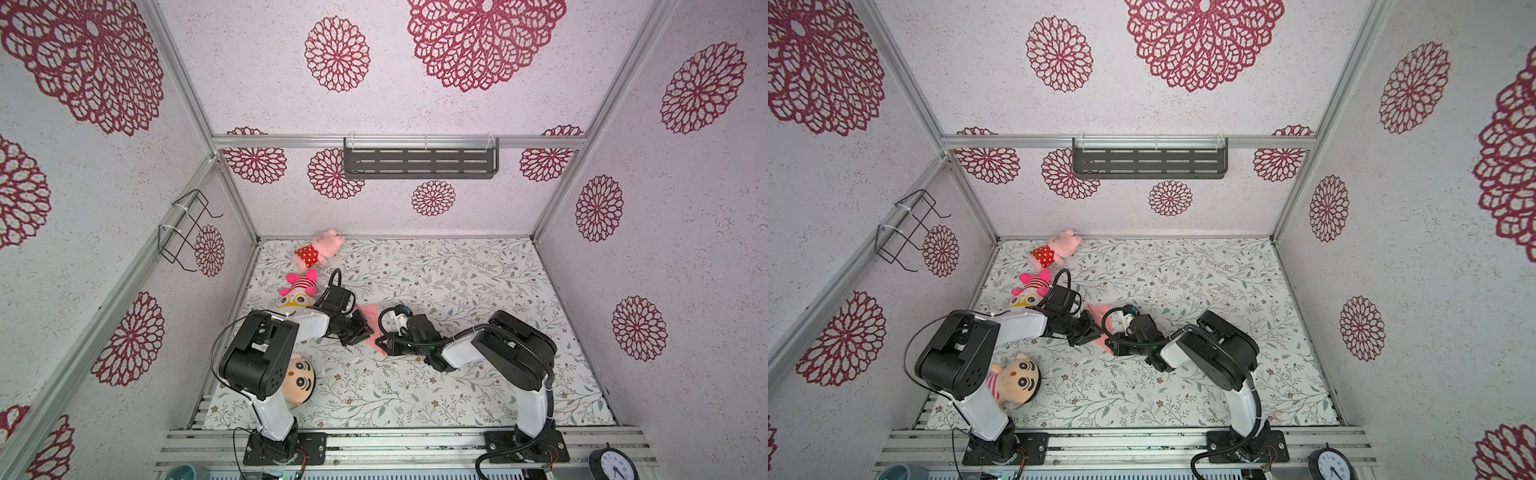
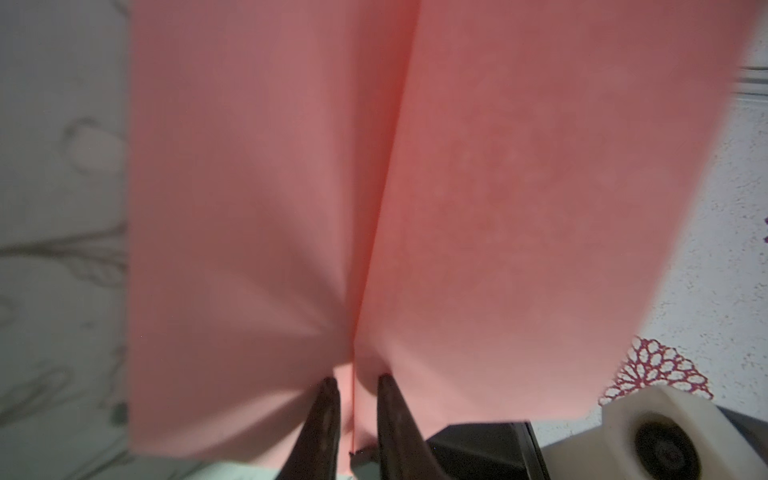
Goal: Fold a paper plane with a square sheet of paper (pick it up from the middle)
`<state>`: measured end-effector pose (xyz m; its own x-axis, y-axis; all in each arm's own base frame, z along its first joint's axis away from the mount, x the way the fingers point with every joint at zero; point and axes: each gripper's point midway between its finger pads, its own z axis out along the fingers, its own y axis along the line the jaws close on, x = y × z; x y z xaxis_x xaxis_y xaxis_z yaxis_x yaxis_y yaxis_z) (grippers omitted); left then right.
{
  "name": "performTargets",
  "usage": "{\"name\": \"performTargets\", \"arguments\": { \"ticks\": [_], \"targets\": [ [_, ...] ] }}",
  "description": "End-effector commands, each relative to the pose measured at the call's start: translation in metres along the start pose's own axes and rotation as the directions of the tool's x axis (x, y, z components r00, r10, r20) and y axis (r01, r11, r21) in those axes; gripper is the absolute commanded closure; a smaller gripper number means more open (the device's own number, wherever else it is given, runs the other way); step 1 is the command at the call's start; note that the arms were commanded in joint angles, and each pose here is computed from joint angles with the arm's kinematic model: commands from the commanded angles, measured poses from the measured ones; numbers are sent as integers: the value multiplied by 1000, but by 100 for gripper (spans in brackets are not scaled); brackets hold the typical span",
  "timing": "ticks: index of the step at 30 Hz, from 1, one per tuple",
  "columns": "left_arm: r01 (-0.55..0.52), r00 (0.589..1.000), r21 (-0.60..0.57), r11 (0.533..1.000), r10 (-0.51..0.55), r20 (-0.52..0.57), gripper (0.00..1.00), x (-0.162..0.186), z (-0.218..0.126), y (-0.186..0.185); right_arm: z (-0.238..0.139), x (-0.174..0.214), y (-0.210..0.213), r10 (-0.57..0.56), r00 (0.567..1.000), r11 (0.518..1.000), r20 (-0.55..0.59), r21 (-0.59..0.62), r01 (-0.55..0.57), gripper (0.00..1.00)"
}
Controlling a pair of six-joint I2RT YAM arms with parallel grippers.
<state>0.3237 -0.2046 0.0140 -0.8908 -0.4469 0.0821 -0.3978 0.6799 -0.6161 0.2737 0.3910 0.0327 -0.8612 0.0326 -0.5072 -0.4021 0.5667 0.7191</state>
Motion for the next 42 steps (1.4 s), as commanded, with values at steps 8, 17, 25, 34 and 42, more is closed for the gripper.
{"name": "performTargets", "arguments": {
  "ticks": [8, 17, 25, 34, 42],
  "targets": [
    [77, 997, -154, 985, -79, -4, 84, 2, 7, 36, -7, -17, 14, -131, 991, 991, 11, 1, 131, 73],
    [101, 994, -193, 976, -106, -16, 84, 5, 8, 45, -14, -18, 21, -337, 942, 938, 14, 89, 334, 65],
    [103, 994, -200, 974, -109, -21, 83, 6, 8, 46, -4, -8, 11, -374, 926, 912, -54, 157, 378, 66],
    [96, 995, -192, 977, -101, -20, 83, 5, 6, 42, -3, -2, -2, -306, 950, 928, -66, 202, 313, 86],
    [78, 997, -160, 984, -81, -14, 83, 3, 0, 31, -5, 0, -8, -254, 965, 941, -61, 217, 261, 90]
  ]
}}
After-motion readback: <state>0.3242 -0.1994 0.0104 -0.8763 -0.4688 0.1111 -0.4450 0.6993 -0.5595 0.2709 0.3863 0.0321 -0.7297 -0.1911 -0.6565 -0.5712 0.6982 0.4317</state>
